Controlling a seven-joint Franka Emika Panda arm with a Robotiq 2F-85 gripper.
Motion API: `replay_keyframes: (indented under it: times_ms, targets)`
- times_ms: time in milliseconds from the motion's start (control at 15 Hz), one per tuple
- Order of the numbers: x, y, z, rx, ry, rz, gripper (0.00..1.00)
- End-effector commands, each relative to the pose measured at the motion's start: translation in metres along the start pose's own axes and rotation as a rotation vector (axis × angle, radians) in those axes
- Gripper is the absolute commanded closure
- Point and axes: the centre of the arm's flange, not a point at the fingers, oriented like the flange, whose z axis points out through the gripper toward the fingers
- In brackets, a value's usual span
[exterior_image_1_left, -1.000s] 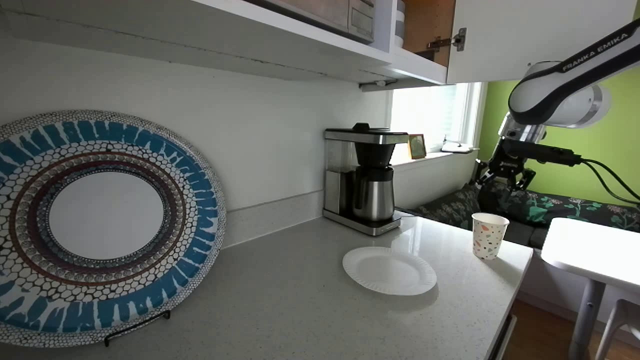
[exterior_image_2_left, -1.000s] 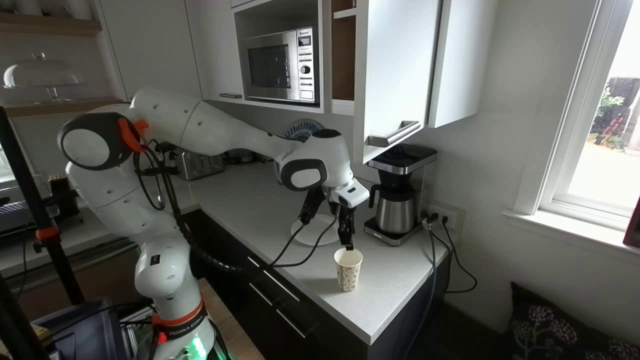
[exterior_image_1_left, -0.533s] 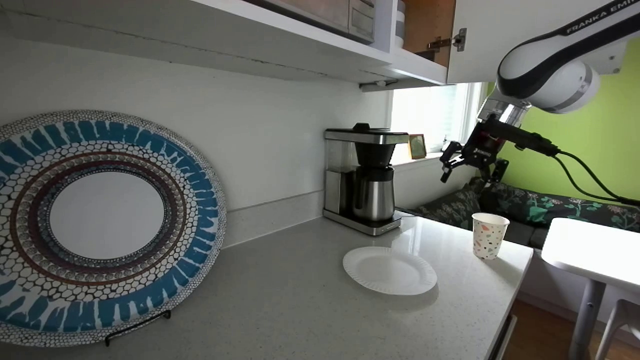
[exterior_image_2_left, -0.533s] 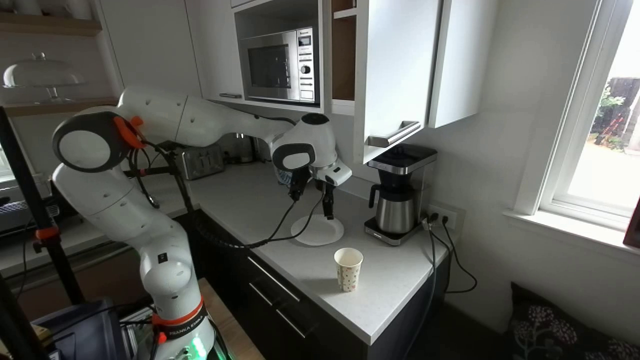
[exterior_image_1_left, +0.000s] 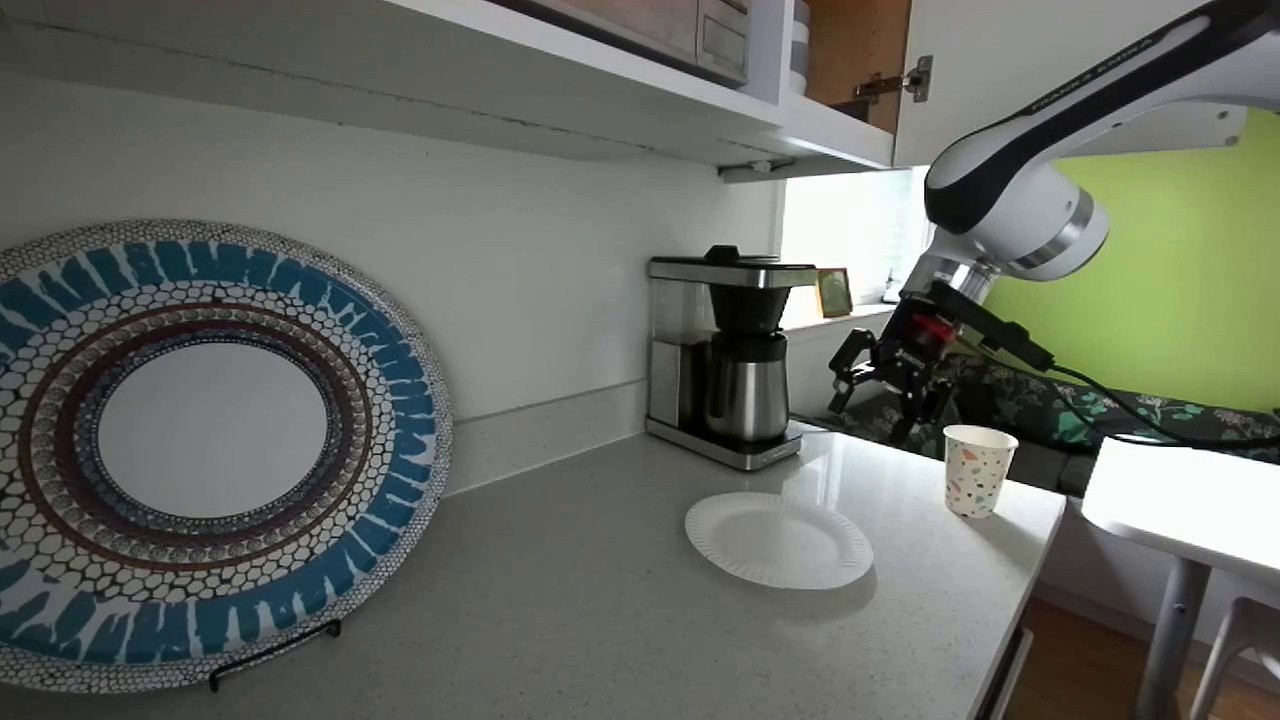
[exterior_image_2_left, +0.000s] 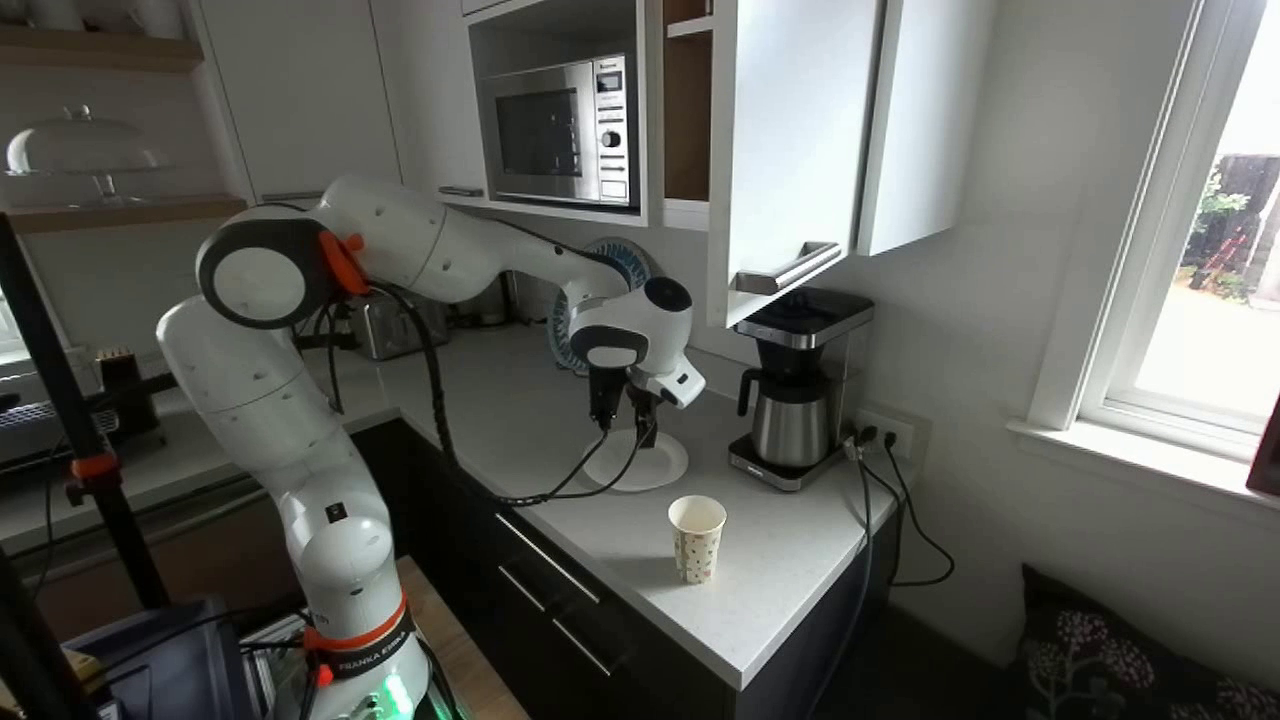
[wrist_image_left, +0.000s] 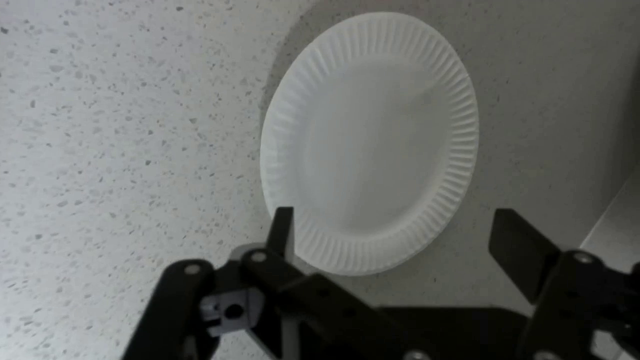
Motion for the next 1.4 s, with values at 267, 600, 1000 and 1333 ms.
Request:
replay_keyframes:
  times_ms: [267, 600, 1000, 1333]
  targets:
    - [0.010, 0.005, 0.020, -0.013, -0.059, 0.006, 0.00]
    - [0.010, 0.004, 0.016, -0.009, -0.051, 0.003, 0.00]
    - [0.036, 0.036, 0.046, 0.036, -0.092, 0.028, 0.00]
    - [0.050, 0.048, 0.065, 0.041, -0.103, -0.075, 0.00]
